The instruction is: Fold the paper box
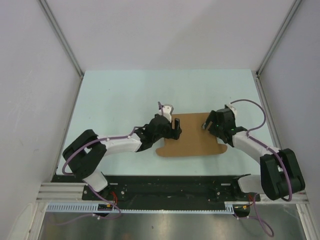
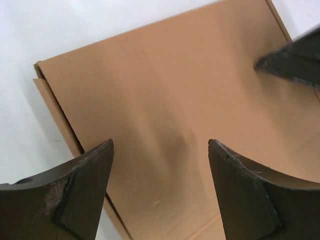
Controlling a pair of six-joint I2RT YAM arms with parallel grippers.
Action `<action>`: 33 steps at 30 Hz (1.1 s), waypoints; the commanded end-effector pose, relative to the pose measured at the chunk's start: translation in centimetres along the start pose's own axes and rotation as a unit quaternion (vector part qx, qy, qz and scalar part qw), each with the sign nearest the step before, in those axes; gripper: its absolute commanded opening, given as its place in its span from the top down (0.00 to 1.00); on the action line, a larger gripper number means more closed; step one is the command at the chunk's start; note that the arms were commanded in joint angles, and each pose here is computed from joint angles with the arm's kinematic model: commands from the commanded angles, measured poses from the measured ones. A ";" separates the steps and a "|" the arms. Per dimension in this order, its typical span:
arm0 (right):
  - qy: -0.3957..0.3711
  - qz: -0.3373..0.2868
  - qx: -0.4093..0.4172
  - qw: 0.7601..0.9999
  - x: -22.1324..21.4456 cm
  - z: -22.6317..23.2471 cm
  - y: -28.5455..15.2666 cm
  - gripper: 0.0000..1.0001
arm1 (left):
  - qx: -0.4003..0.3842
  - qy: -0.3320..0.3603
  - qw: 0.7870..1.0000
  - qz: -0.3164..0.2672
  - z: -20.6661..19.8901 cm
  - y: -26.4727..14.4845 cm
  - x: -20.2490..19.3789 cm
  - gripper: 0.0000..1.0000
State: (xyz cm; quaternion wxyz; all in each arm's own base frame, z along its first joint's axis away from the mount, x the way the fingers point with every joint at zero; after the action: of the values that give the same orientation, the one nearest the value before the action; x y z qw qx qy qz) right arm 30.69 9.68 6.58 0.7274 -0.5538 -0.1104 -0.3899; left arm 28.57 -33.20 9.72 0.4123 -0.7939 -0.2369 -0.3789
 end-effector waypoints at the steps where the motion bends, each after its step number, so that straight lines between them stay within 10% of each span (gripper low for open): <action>1: 0.003 0.079 0.032 0.996 -5.3 2.6 2.0 0.16 | 0.032 -0.014 0.999 -0.010 2.9 -1.0 2.0 0.18; 13: -0.020 0.086 0.055 0.995 -6.4 5.3 4.1 0.13 | 0.136 0.019 0.990 -0.033 9.9 -2.3 5.8 0.19; 21: -0.057 -0.014 0.040 0.997 0.6 6.2 0.0 0.04 | 0.104 0.030 0.977 -0.182 7.7 -8.0 15.9 0.20; 33: -0.161 -0.093 0.031 0.982 1.6 6.6 -10.2 0.18 | -0.155 0.100 0.983 -0.007 -3.0 0.1 9.2 0.34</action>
State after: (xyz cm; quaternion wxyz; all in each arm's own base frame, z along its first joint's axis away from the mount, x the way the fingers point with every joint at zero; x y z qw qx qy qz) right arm 29.76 14.19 17.60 0.7113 -0.5170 -0.2602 -0.3988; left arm 35.20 -30.80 19.63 0.3284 -0.7857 -0.2447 -0.4636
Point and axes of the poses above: each gripper's point midway between its finger pads, its own y axis out along the fingers, its own z axis along the line the jaws close on, x = y × z, the point moved 1 cm from there along -y, back along the fingers, and after that the axes turned 4 degrees about -y, right-handed, at the moved point
